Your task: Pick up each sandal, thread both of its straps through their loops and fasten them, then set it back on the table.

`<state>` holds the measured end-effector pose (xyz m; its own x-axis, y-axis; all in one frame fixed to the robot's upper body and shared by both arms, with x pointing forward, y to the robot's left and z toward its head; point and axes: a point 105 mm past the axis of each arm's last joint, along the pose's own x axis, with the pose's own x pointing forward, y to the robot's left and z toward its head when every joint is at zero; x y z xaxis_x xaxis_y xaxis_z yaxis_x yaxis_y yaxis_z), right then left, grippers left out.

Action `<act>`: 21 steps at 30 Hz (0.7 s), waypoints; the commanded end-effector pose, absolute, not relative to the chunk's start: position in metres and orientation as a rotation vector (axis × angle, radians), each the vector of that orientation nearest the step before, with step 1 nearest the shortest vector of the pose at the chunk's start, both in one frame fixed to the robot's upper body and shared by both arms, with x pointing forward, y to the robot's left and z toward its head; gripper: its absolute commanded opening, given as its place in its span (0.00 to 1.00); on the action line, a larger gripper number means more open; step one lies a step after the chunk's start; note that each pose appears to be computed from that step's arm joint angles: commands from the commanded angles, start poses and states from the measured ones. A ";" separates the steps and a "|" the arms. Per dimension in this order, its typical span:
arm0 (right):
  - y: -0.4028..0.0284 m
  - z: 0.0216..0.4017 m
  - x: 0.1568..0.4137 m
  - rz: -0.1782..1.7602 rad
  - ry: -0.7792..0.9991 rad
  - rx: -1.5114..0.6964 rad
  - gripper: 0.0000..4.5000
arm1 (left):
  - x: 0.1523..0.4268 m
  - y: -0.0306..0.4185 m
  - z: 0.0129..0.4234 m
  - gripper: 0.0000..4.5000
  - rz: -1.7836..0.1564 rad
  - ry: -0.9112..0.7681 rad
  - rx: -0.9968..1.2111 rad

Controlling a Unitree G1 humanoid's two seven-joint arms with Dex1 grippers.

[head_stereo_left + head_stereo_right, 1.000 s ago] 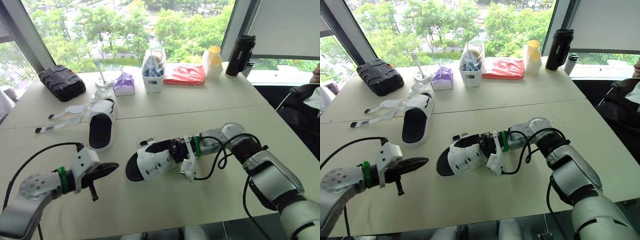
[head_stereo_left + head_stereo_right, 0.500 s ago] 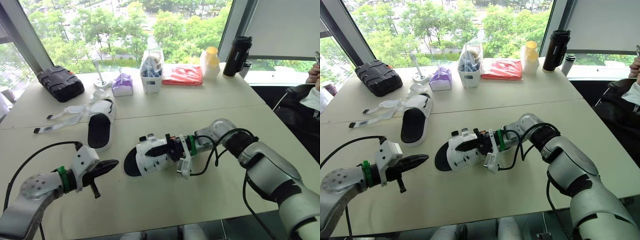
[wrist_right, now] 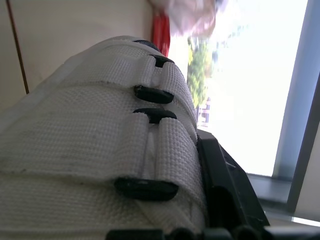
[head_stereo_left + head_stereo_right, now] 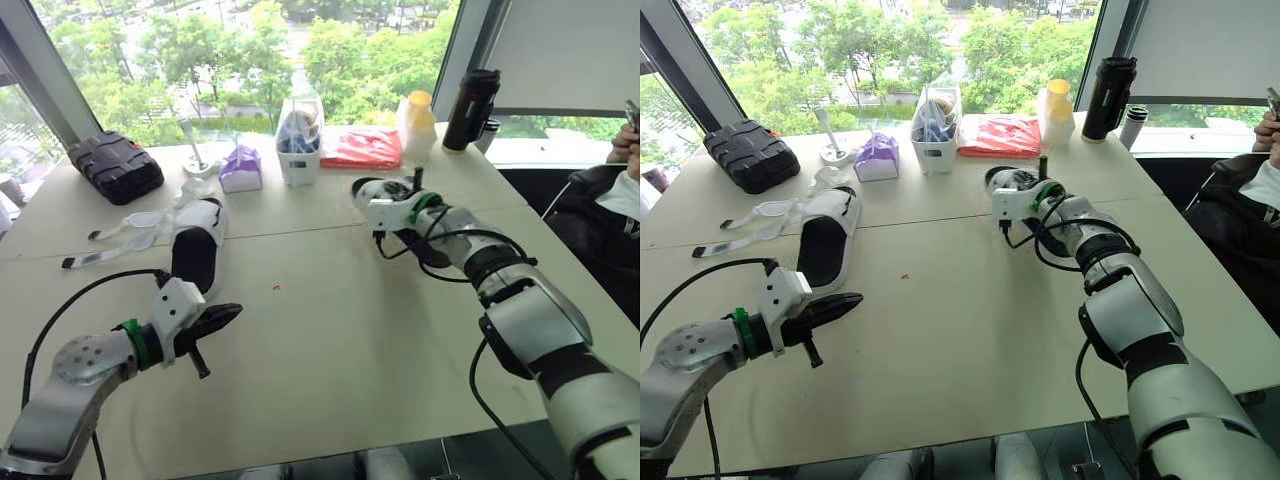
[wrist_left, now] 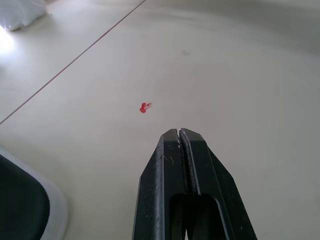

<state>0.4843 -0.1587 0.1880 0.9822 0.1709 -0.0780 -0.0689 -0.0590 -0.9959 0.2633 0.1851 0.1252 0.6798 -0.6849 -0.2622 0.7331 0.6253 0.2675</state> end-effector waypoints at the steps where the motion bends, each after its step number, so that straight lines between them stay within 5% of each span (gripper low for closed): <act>1: -0.153 0.201 0.490 0.104 -0.019 -1.430 0.01 | 0.266 0.181 0.130 0.00 -0.828 0.103 0.393; 16: -0.144 0.197 0.492 0.008 0.078 -1.461 0.01 | 0.265 0.178 0.126 0.00 -0.823 0.100 0.388; 21: -0.143 0.189 0.491 0.043 0.125 -1.385 0.48 | 0.265 0.177 0.126 0.00 -0.813 0.093 0.395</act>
<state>0.4869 -0.1524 0.1666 0.9865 -0.0648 -0.1506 -0.1403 0.1415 -0.9799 0.2661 0.1794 0.1175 0.6811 -0.6845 -0.2599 0.7319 0.6264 0.2682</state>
